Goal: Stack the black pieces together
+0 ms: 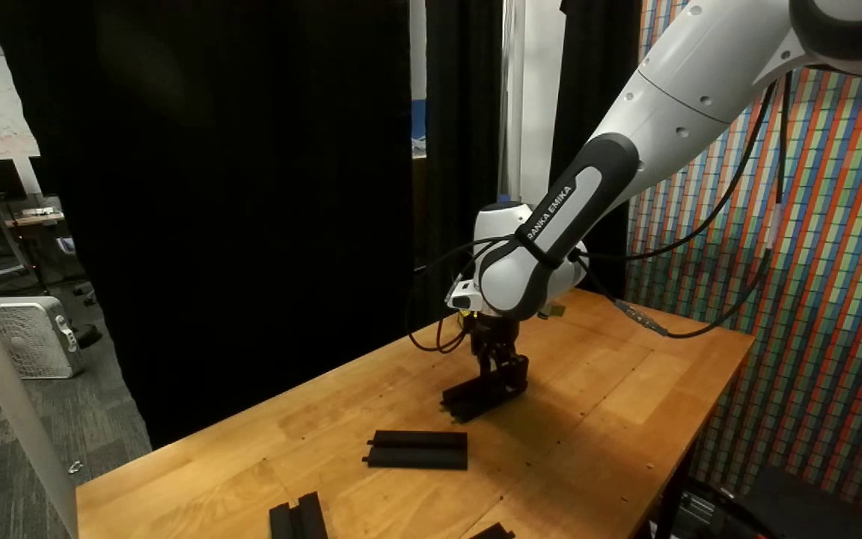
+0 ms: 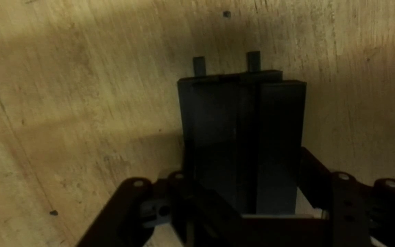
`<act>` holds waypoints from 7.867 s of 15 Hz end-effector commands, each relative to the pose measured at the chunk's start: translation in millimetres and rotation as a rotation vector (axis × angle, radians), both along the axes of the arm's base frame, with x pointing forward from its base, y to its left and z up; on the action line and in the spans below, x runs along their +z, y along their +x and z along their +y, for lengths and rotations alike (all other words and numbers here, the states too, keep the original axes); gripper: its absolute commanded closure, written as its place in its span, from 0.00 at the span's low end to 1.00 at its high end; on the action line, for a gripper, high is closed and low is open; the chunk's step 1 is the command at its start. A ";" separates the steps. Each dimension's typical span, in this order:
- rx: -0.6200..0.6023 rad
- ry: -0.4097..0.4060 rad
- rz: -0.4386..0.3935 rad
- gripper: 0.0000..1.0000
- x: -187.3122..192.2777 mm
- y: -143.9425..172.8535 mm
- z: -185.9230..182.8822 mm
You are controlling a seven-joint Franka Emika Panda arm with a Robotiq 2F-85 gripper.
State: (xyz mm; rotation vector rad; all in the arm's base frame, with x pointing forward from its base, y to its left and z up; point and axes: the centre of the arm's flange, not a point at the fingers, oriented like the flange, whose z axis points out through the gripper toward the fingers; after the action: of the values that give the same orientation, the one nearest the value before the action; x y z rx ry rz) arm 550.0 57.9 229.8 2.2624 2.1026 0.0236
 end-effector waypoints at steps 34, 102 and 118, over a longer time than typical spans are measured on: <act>0.047 -0.011 -0.022 0.54 4.4 11.9 -8.1; -0.621 -0.009 -0.024 0.00 6.1 -43.3 190.8; -0.540 0.008 -0.011 0.25 -20.5 -31.0 180.3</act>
State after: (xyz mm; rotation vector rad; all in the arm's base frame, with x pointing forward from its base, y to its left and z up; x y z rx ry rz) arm 509.6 240.4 209.3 2.7473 1.3916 -0.0236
